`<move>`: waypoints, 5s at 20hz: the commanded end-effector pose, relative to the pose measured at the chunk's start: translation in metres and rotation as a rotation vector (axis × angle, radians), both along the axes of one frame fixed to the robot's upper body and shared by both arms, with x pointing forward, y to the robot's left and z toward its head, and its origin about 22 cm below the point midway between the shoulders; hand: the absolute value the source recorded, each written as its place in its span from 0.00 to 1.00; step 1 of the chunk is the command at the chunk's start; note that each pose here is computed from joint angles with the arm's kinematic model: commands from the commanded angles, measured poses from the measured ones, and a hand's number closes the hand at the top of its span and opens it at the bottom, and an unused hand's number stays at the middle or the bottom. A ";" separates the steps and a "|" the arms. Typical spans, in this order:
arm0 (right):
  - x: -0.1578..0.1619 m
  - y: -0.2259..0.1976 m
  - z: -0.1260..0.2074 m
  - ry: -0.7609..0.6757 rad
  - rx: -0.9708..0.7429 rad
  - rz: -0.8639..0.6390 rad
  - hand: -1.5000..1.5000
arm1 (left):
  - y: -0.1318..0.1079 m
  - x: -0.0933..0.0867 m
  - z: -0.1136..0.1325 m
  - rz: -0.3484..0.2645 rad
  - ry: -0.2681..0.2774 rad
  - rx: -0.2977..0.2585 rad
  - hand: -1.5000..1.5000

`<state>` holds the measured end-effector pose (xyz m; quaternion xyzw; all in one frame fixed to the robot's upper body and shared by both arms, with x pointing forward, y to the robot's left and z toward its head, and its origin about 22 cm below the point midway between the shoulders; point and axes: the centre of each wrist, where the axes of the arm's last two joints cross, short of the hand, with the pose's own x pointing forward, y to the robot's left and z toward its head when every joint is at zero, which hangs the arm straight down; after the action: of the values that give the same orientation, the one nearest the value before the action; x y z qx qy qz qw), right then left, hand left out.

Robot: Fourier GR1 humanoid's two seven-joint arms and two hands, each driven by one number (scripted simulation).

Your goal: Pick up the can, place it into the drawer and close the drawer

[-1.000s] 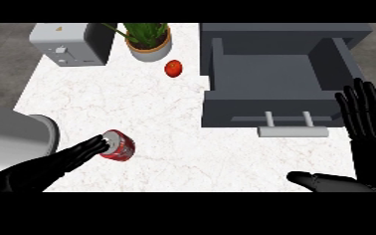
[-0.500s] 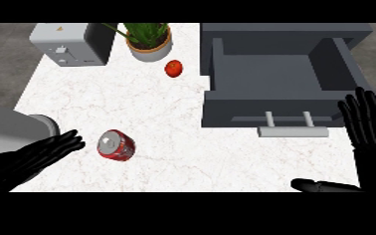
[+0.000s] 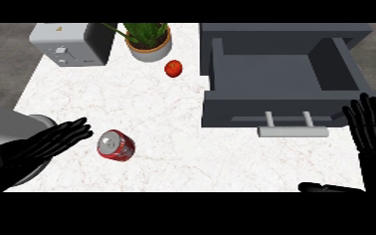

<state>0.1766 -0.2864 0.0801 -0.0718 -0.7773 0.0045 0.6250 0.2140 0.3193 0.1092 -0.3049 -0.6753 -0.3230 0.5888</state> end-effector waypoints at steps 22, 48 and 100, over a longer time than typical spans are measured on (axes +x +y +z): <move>-0.012 -0.019 -0.011 0.000 0.004 -0.009 0.00 | -0.001 0.051 -0.084 0.062 0.026 0.055 0.00; -0.020 -0.005 -0.008 -0.017 -0.021 -0.003 0.00 | 0.033 0.066 -0.170 0.127 0.063 0.104 0.00; -0.036 -0.010 0.015 -0.034 0.020 -0.036 0.00 | -0.066 0.079 -0.196 0.125 0.145 -0.007 1.00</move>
<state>0.1480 -0.2985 0.0944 -0.0731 -0.7863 -0.0098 0.6134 0.2976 0.2546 -0.0916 -0.2689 -0.6317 -0.3130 0.6562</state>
